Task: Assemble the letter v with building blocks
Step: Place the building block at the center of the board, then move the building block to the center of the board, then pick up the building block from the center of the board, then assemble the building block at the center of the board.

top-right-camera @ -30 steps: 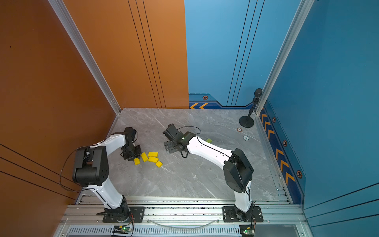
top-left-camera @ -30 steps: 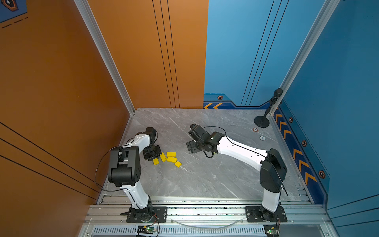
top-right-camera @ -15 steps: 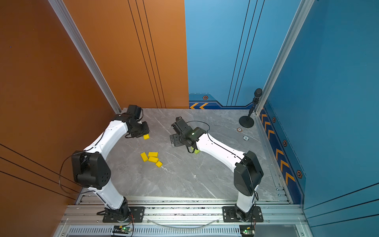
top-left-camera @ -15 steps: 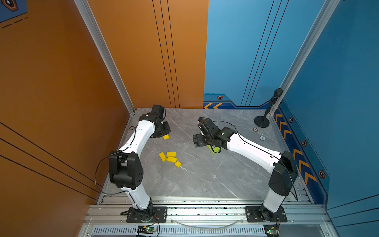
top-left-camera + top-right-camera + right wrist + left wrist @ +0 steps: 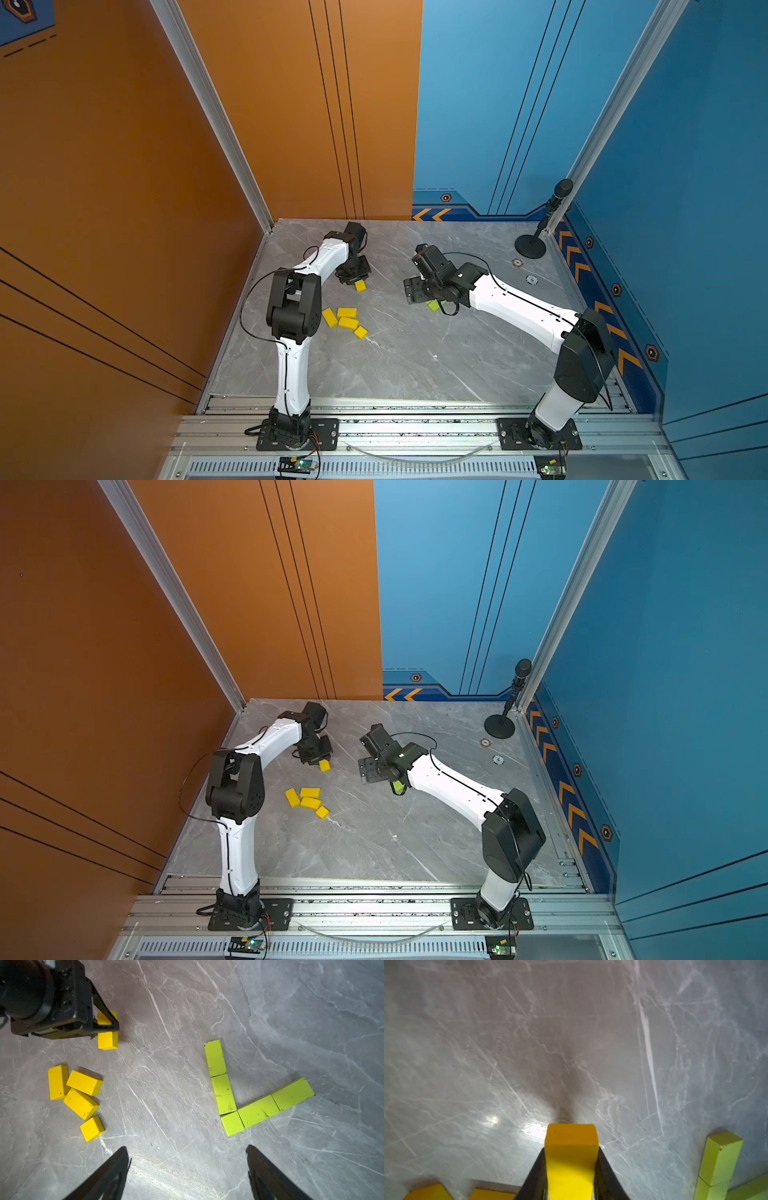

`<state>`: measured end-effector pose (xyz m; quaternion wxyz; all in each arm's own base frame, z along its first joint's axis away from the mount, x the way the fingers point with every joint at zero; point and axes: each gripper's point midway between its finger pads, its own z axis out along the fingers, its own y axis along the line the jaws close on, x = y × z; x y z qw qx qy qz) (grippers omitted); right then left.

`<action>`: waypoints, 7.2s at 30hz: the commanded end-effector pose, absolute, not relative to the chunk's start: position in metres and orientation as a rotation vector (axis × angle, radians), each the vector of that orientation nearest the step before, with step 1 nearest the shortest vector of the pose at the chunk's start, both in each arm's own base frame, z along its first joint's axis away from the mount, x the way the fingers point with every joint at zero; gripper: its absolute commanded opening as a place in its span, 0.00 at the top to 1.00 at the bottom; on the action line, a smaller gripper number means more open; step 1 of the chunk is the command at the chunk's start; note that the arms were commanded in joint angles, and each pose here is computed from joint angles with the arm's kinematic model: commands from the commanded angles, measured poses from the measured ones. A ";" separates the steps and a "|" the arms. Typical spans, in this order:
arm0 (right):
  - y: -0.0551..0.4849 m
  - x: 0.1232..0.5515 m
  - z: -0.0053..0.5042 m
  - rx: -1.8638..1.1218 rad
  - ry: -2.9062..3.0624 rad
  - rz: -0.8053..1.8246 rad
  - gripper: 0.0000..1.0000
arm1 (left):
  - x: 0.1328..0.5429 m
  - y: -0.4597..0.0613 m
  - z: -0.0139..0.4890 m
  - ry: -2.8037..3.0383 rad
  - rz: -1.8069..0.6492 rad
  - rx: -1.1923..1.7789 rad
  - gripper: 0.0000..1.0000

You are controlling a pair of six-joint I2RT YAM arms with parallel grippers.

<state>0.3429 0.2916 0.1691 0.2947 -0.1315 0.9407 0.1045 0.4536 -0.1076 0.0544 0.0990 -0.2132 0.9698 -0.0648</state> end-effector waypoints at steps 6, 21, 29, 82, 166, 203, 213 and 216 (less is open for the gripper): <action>0.311 0.341 0.162 -0.366 2.509 0.292 0.11 | 0.450 -0.065 0.045 2.840 -0.147 -0.713 0.76; 0.329 0.335 0.149 -0.406 2.525 0.279 0.11 | 0.451 -0.037 0.029 2.874 -0.112 -0.699 0.71; 0.331 0.334 0.148 -0.409 2.526 0.277 0.11 | 0.447 -0.036 0.022 2.897 -0.104 -0.686 0.68; 0.446 0.391 0.049 -0.459 2.520 0.083 0.00 | 0.349 0.024 0.134 2.406 -0.732 -1.153 0.02; 0.511 0.280 0.011 -1.398 2.340 0.112 0.33 | 0.303 0.029 0.104 2.281 -0.932 -1.293 0.02; 0.496 0.364 0.076 -0.577 2.509 0.236 0.84 | 0.327 0.022 0.107 2.169 -1.085 -1.286 0.02; 0.509 0.366 0.061 -0.538 2.505 0.248 0.82 | 0.342 0.032 0.107 2.126 -1.091 -1.267 0.02; 0.513 0.364 0.053 -0.555 2.507 0.251 0.82 | 0.346 0.034 0.105 2.122 -1.096 -1.269 0.02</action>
